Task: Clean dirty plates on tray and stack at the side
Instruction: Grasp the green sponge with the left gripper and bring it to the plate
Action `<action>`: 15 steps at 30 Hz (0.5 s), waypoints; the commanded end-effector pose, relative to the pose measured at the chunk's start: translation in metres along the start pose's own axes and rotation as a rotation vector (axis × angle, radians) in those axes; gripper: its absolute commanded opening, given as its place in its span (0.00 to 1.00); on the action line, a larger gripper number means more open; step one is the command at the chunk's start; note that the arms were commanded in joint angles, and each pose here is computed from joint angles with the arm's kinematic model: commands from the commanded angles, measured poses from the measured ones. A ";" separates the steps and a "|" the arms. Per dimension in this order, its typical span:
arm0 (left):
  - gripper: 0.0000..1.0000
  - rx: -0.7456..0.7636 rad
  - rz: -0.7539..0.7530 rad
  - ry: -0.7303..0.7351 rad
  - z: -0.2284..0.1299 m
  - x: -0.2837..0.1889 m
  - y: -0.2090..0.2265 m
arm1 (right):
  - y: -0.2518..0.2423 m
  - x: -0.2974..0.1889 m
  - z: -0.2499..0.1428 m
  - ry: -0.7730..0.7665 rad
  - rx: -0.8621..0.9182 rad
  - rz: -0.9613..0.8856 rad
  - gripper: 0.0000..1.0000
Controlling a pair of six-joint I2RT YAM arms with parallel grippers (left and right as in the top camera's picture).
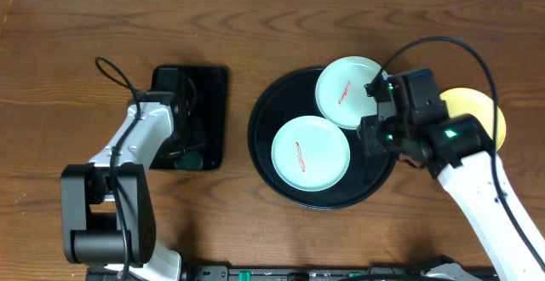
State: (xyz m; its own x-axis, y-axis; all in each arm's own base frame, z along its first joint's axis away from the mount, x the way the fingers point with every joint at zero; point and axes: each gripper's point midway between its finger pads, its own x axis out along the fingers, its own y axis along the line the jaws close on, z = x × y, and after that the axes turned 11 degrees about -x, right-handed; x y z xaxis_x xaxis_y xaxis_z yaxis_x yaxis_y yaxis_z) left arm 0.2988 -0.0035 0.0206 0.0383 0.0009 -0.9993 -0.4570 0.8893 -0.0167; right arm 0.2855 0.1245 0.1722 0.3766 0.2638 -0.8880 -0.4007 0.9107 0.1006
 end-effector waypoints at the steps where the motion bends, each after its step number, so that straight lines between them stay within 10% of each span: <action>1: 0.07 0.003 -0.038 0.000 0.011 -0.028 -0.013 | -0.008 0.022 -0.008 0.075 0.021 -0.021 0.31; 15: 0.07 0.139 -0.385 -0.053 -0.017 -0.157 -0.085 | -0.002 0.120 -0.041 0.338 0.086 0.221 0.29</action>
State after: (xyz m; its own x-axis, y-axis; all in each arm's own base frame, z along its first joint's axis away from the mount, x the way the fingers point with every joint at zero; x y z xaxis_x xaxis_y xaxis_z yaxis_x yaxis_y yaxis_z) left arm 0.3225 -0.0582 0.1520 0.1924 -0.2375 -0.9521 -0.3630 0.8842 -0.2939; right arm 0.2969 0.1337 0.0582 0.0312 0.2747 -0.9610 -0.3567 0.9012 0.2460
